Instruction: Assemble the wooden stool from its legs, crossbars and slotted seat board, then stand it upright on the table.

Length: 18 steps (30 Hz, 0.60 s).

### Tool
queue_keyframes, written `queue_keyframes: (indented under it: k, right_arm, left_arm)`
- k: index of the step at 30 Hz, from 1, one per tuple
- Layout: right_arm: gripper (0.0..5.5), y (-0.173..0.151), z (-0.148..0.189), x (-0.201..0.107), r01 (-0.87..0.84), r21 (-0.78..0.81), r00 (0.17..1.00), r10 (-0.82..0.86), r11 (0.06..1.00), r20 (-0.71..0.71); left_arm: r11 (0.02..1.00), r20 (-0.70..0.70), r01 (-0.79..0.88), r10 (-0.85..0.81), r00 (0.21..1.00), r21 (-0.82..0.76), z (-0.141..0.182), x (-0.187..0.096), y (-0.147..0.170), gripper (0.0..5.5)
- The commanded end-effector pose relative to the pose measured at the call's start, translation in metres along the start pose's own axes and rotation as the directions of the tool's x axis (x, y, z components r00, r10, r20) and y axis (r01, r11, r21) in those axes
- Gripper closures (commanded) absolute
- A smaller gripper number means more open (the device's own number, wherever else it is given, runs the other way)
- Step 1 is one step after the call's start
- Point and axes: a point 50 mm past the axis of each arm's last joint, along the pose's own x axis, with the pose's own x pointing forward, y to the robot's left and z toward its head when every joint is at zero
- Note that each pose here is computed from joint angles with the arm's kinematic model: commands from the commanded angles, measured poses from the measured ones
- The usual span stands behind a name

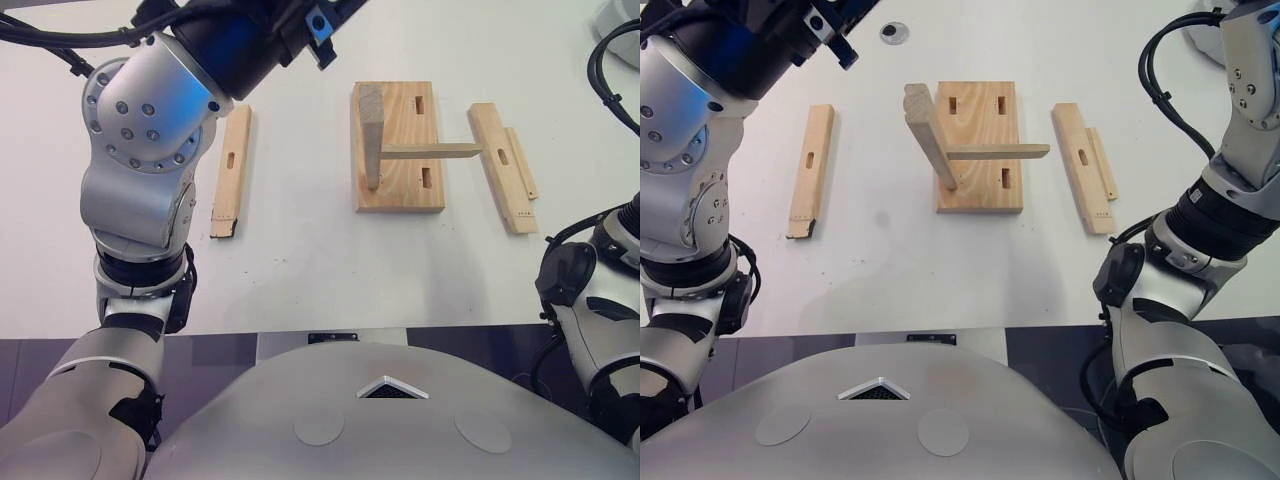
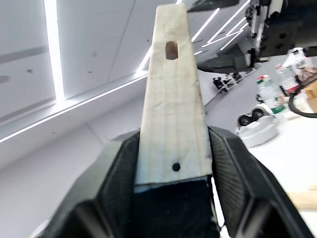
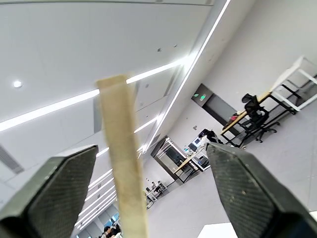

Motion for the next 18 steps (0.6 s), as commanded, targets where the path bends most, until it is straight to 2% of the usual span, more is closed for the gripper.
queue_keyframes:
  k: [1, 12, 18]
  right_arm:
    - [1.46, 0.004, -0.002, -0.006, -0.026, -0.020, 0.999, 0.026, 0.999, -0.030]
    - [1.46, 0.000, 0.006, -0.008, -0.035, 0.002, 0.999, 0.035, 0.999, -0.004]
    - [2.56, 0.003, 0.003, -0.005, -0.061, 0.006, 0.998, 0.061, 0.998, -0.018]
  left_arm:
    - [1.000, -0.002, 0.007, -0.007, 1.000, -0.012, 0.001, 0.000, 0.001, 3.43]
    - [0.998, 0.008, 0.049, -0.049, 0.999, -0.038, 0.000, -0.002, -0.012, 3.43]
    - [0.995, 0.017, 0.086, -0.085, 0.996, -0.048, -0.001, -0.003, -0.017, 3.43]
